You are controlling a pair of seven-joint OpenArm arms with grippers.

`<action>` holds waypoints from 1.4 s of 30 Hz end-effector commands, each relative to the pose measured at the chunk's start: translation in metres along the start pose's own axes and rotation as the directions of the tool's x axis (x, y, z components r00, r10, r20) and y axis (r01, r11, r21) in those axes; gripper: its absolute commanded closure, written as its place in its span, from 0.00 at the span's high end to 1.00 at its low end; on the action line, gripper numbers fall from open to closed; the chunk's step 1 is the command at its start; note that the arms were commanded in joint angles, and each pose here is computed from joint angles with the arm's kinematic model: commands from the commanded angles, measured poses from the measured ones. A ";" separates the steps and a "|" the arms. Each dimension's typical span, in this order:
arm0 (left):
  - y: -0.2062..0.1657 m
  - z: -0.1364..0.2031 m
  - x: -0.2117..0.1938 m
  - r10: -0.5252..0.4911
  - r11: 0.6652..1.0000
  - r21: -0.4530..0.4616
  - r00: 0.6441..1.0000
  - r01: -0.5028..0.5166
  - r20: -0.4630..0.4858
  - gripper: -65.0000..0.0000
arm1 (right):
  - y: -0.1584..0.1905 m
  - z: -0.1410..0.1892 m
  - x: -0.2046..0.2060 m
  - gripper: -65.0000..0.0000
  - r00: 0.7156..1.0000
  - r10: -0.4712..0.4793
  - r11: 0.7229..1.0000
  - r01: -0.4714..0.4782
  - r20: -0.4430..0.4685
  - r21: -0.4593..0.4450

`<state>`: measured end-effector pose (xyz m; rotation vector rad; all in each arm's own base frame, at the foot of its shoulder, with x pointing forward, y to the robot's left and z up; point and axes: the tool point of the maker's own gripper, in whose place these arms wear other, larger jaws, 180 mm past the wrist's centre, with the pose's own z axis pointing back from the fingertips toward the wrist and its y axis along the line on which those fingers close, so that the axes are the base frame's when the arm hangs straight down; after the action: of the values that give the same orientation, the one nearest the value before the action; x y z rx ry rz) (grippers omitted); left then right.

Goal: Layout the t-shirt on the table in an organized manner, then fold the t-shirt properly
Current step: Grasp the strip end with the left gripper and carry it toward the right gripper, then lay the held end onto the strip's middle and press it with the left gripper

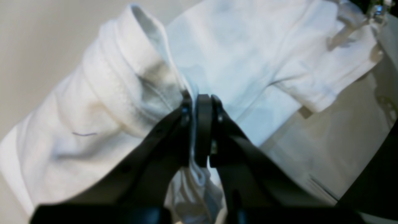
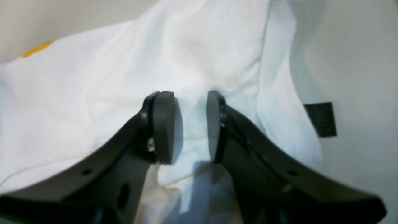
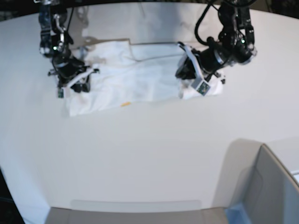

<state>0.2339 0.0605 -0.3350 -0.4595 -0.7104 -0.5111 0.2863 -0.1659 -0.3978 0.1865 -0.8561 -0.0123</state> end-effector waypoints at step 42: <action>-0.059 -0.057 0.031 -0.129 0.988 -0.087 0.991 0.131 0.034 0.21 | 0.003 0.001 -0.011 0.29 0.999 0.000 1.000 0.001 -0.046 0.011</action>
<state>0.2425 -0.0202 -0.3518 -0.4830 -0.7001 -0.6559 0.2857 -0.1649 -0.3980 0.1890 -0.8581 -0.0113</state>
